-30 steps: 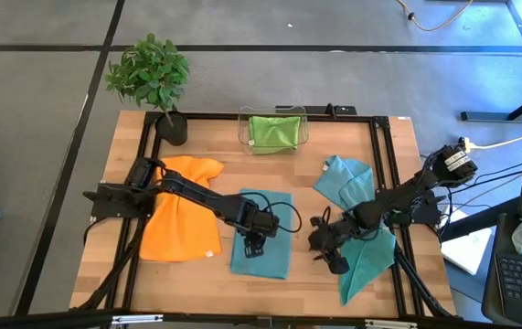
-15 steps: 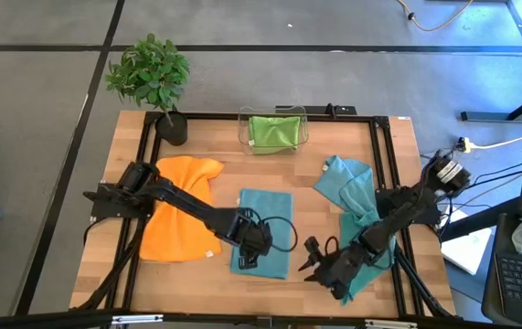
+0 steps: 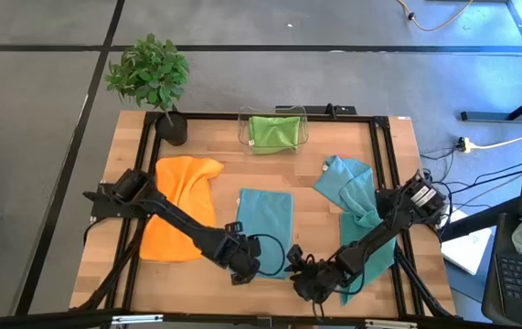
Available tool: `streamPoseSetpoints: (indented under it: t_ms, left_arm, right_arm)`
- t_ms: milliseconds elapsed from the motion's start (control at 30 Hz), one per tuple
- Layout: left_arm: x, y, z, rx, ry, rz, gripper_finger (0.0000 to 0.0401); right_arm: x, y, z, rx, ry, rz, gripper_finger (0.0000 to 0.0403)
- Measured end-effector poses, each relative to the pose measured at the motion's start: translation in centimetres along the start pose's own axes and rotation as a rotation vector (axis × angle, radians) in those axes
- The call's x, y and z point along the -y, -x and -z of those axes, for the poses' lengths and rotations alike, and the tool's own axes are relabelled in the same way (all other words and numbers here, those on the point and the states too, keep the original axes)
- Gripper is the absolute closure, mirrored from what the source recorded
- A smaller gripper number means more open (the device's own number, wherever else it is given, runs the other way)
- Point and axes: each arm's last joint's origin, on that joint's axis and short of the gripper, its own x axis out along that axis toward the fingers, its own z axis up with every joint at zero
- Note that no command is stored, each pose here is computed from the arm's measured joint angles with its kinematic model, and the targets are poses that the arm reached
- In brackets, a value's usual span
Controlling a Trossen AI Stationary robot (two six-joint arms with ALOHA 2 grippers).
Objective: Fold microfiber towels
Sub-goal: Fold the top left blue microfiber towel
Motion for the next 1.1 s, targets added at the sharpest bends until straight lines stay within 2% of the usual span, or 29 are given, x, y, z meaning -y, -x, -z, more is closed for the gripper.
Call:
streamPoseSetpoints:
  t_ms: [167, 400, 767, 900, 1100]
  left_arm:
    - [0.6, -0.3, 1.3, 0.003, 0.019, -0.016, 0.024]
    - [0.9, -0.6, 2.5, -0.002, 0.046, -0.025, 0.024]
    - [1.7, -0.4, 3.4, -0.007, 0.07, -0.019, 0.024]
    - [2.2, -0.2, 3.9, -0.007, 0.075, -0.01, 0.024]
    - [2.8, 0.1, 4.6, -0.007, 0.068, -0.01, 0.024]
  right_arm:
    - [0.5, -0.3, 0.1, -0.005, -0.012, 0.003, 0.0246]
    - [1.3, -0.8, 0.3, 0.012, -0.045, -0.113, 0.0246]
    - [1.2, -0.8, 0.4, 0.002, -0.035, -0.152, 0.0248]
    - [1.2, -0.8, 0.5, 0.0, -0.032, -0.157, 0.0268]
    - [1.1, -0.7, 0.5, 0.004, -0.03, -0.166, 0.0326]
